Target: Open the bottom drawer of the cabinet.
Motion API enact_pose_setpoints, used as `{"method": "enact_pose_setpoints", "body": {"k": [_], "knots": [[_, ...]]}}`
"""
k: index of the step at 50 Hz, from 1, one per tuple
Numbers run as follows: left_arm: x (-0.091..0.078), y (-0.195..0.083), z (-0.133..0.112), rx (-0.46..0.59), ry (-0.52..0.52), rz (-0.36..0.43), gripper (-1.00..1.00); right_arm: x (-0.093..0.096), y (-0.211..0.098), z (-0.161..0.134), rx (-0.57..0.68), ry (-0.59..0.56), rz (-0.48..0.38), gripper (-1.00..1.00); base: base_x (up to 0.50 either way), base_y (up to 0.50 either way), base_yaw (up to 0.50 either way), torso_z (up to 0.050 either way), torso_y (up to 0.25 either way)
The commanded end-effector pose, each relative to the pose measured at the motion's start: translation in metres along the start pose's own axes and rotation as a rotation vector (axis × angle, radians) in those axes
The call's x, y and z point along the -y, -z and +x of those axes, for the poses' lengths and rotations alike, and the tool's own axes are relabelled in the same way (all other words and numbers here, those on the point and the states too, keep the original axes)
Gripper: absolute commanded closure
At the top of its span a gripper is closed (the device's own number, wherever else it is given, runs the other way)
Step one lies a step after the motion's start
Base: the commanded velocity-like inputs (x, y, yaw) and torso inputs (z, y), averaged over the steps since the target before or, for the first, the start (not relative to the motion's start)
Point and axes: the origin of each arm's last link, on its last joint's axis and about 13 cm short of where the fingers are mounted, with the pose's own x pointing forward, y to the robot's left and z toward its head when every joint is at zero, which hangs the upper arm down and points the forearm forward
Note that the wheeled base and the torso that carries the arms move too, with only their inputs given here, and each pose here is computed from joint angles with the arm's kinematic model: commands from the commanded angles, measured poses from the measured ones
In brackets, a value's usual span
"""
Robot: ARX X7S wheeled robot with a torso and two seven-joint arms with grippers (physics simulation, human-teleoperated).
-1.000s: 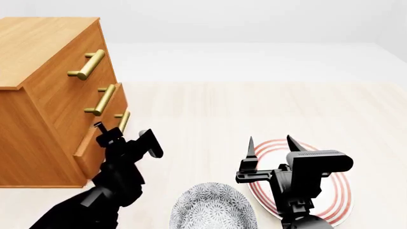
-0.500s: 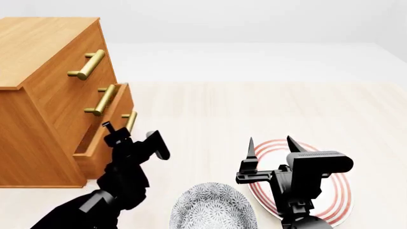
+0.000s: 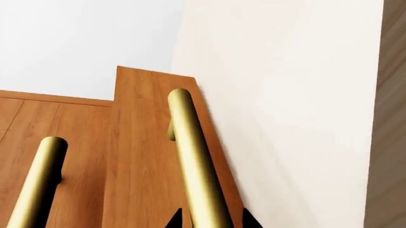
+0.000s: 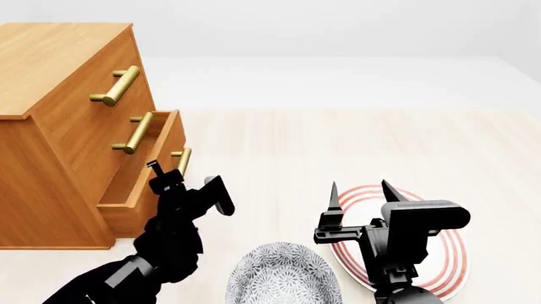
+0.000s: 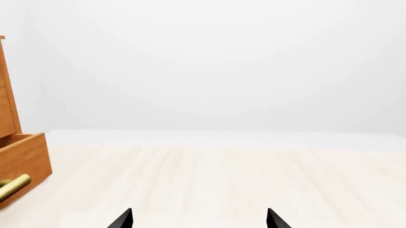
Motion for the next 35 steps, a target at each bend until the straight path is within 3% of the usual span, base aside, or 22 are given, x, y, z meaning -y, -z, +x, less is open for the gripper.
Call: {"method": "enact_pose_setpoints", "body": {"k": [1,35], "knots": [[-0.0057,-0.0228,-0.0046,0.115,-0.024,-0.029,1.0,0.0,0.0001,-0.0001,0.0,0.0,0.0,-1.0,0.01,0.0,-0.01,0.0,0.0],[-0.0048,-0.0313,-0.0101,0.166,-0.021,-0.021,1.0,0.0,0.0002,-0.001,0.001,0.0,0.002,-1.0,0.0,0.0,0.0,0.0,0.0]]}}
